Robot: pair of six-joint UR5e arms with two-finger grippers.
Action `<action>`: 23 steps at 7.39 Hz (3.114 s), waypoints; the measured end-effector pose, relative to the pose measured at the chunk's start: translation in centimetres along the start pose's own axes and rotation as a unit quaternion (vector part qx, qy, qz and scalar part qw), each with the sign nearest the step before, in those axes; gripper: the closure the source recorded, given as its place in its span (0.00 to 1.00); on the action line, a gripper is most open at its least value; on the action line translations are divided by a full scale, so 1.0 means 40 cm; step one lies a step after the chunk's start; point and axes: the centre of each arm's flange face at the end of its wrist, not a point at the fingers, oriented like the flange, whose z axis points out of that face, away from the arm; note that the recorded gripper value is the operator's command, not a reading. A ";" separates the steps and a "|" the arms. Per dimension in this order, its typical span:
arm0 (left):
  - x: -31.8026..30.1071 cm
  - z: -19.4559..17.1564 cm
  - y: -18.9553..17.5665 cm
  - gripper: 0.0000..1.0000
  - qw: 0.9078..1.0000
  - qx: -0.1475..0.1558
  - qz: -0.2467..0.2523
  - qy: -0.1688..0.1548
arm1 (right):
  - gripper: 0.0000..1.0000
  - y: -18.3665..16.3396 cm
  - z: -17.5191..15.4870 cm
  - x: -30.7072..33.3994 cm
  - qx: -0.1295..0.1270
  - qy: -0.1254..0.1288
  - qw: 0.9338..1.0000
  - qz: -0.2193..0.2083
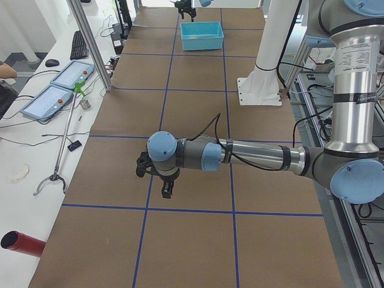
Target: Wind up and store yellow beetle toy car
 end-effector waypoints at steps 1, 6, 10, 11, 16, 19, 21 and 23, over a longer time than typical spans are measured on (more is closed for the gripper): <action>0.000 0.000 0.000 0.00 1.000 0.000 0.000 0.000 | 0.00 0.096 -0.049 0.076 0.004 0.004 0.998 0.062; -0.002 0.001 0.001 0.00 1.000 -0.001 -0.001 0.000 | 0.00 0.483 -0.121 0.216 0.016 0.007 0.938 0.347; -0.002 0.001 0.001 0.00 1.000 -0.001 -0.002 0.000 | 0.00 0.491 -0.121 0.214 0.025 -0.002 0.873 0.487; -0.001 0.001 -0.001 0.00 1.000 0.000 -0.002 0.000 | 0.00 0.491 -0.122 0.213 0.025 -0.001 0.871 0.490; -0.002 0.001 0.000 0.00 1.000 -0.001 -0.004 0.000 | 0.00 0.484 -0.135 0.203 0.029 0.002 0.874 0.485; -0.004 0.003 0.002 0.00 1.000 -0.001 -0.005 0.000 | 0.00 0.483 -0.135 0.205 0.029 0.003 0.874 0.485; -0.005 0.004 0.003 0.00 1.000 -0.002 -0.006 -0.001 | 0.00 0.486 -0.133 0.204 0.028 0.002 0.874 0.486; -0.006 0.004 0.004 0.00 1.000 -0.002 -0.006 -0.001 | 0.00 0.485 -0.133 0.204 0.028 0.003 0.873 0.486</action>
